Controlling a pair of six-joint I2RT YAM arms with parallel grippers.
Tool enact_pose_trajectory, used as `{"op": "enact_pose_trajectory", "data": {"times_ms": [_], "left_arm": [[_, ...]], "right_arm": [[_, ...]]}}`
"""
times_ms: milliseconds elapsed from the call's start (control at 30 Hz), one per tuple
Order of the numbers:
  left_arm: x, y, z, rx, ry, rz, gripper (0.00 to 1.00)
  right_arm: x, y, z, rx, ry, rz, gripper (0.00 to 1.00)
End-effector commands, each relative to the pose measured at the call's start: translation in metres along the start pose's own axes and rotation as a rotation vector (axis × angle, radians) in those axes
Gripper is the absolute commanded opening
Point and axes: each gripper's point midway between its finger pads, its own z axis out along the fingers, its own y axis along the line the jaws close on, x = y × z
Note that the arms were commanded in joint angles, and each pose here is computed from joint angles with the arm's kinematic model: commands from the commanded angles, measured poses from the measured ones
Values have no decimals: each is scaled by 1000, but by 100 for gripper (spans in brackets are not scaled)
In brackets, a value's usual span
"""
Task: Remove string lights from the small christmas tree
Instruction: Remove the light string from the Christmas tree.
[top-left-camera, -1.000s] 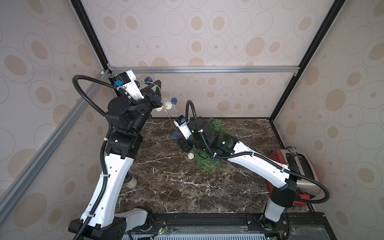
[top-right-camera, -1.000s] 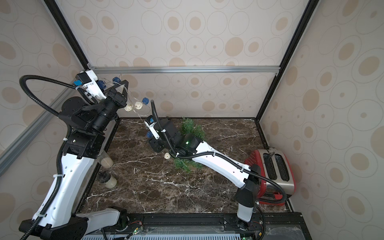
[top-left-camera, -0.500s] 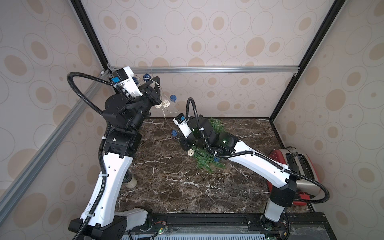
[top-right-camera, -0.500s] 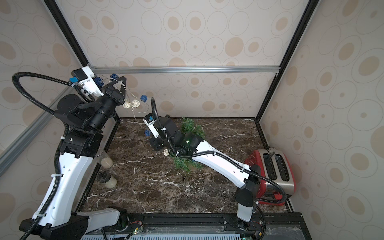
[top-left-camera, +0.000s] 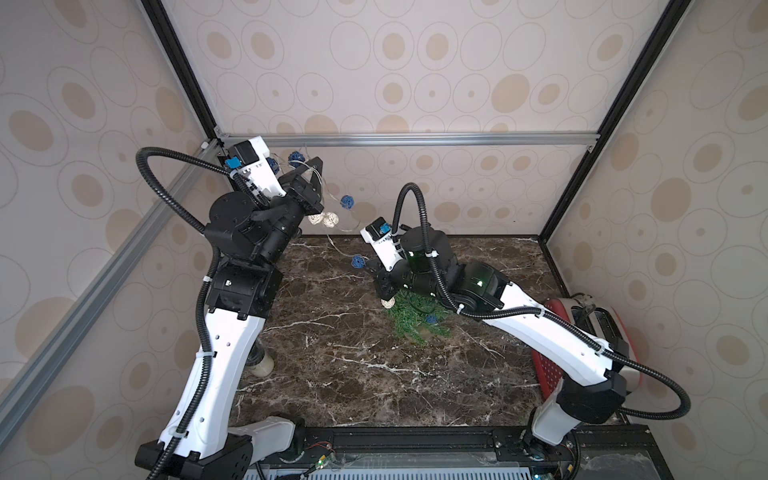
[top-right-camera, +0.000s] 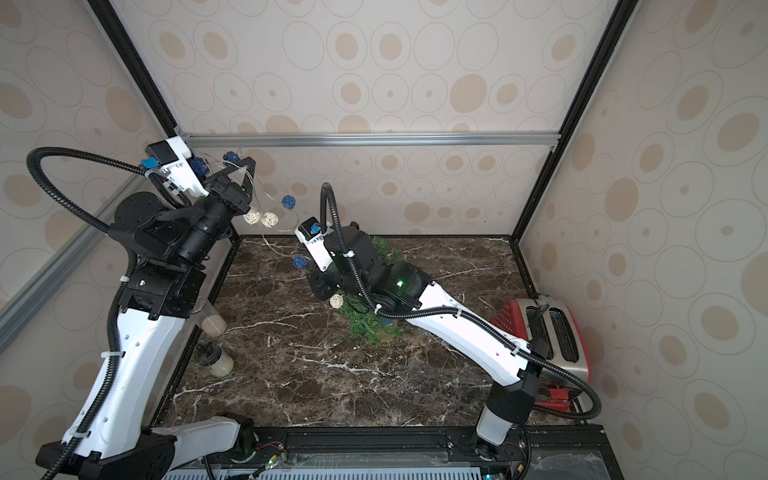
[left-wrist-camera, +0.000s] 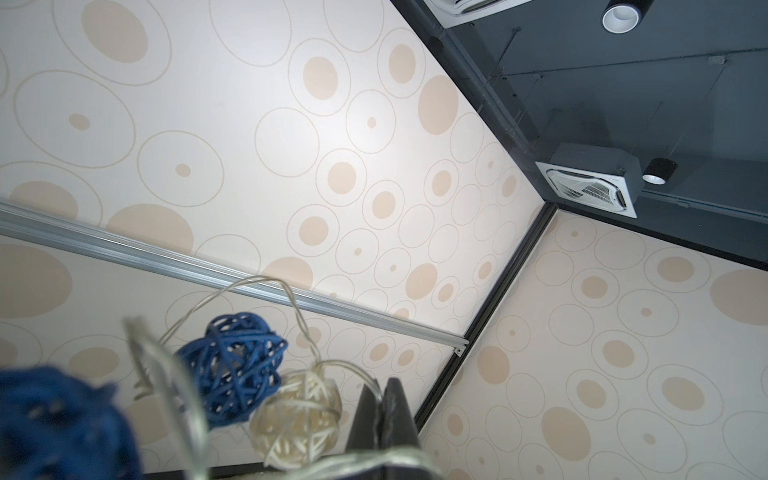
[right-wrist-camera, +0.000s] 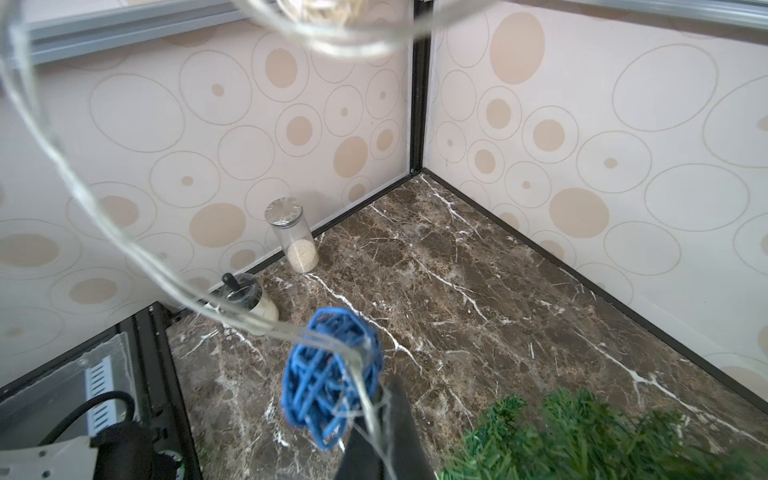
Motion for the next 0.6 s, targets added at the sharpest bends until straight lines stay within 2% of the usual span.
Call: {"op": "enact_pose_trajectory", "data": {"times_ms": [0, 233, 433, 567], "left_arm": [[-3, -14, -8, 70, -2, -16, 0], [13, -20, -23, 125, 28, -39, 0], [38, -47, -36, 186, 91, -2, 0], [46, -49, -38, 199, 106, -19, 0]], "right_arm": [[14, 10, -21, -46, 37, 30, 0], [50, 24, -44, -110, 110, 65, 0], [67, 12, -70, -38, 122, 54, 0], [75, -2, -92, 36, 123, 51, 0]]}}
